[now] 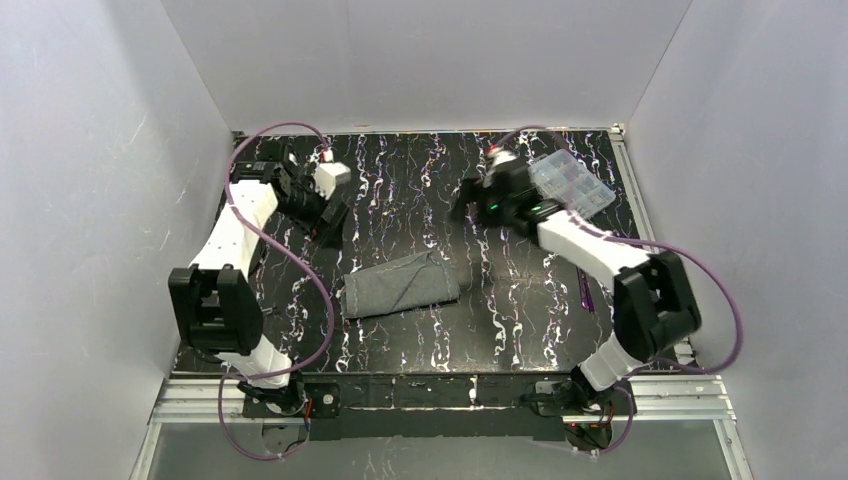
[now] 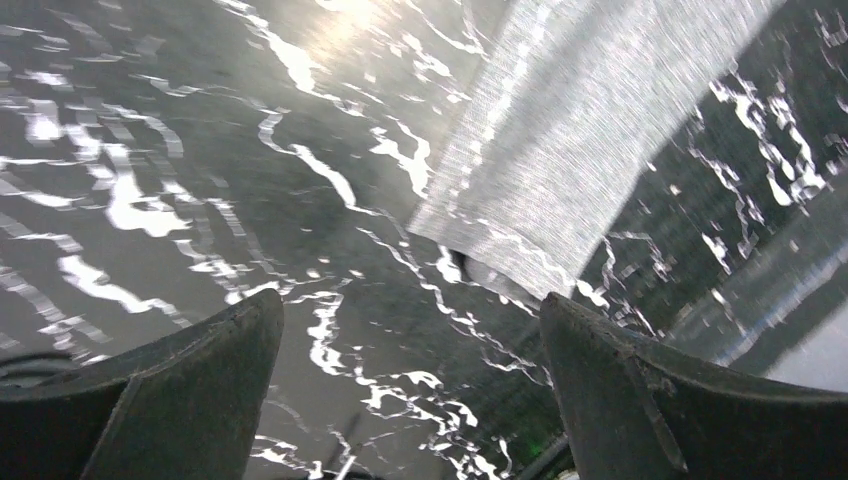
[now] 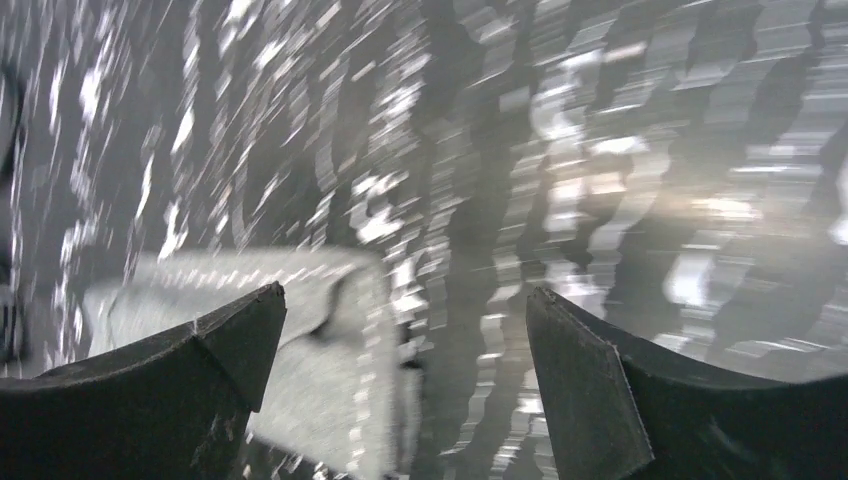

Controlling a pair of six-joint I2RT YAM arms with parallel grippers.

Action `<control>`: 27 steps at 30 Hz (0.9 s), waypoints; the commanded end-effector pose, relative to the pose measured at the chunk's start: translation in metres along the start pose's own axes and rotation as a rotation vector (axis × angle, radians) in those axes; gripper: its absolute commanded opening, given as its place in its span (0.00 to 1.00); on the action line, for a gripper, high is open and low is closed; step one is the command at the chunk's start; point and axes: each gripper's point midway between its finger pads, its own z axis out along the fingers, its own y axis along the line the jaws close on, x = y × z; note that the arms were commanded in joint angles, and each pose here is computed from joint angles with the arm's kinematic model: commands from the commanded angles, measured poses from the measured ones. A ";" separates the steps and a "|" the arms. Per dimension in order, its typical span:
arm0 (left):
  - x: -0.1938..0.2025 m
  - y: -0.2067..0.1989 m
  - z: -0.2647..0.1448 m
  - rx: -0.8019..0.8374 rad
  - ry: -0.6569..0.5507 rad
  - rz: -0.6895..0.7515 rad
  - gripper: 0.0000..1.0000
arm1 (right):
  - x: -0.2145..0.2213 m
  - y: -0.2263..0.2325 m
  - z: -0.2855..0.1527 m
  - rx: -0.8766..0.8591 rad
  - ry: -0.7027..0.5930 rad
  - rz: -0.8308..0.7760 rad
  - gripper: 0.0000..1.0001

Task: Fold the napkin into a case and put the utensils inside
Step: Pick up the fork from the corner of the board.

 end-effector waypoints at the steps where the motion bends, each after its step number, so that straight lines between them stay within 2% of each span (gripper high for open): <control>1: -0.013 0.025 -0.036 -0.204 -0.085 -0.060 0.98 | -0.057 -0.090 -0.060 0.248 -0.137 0.169 0.99; 5: -0.013 0.038 -0.051 -0.281 -0.121 -0.090 0.98 | -0.048 -0.173 -0.107 0.595 -0.103 0.260 0.99; 9: -0.020 0.056 -0.070 -0.414 -0.206 -0.136 0.99 | -0.031 -0.228 -0.134 0.758 -0.117 0.342 0.99; 12: -0.024 0.049 -0.069 -0.361 -0.227 -0.151 0.99 | -0.020 -0.256 -0.137 0.836 -0.082 0.352 0.95; 17: -0.026 0.034 -0.063 -0.273 -0.245 -0.152 0.96 | -0.021 -0.275 -0.126 0.866 -0.044 0.344 0.91; 24: -0.017 0.029 -0.060 -0.265 -0.224 -0.133 0.90 | -0.001 -0.286 -0.091 0.835 0.035 0.363 0.79; 27: -0.014 0.027 -0.059 -0.258 -0.213 -0.136 0.90 | 0.004 -0.292 -0.087 0.855 0.039 0.367 0.77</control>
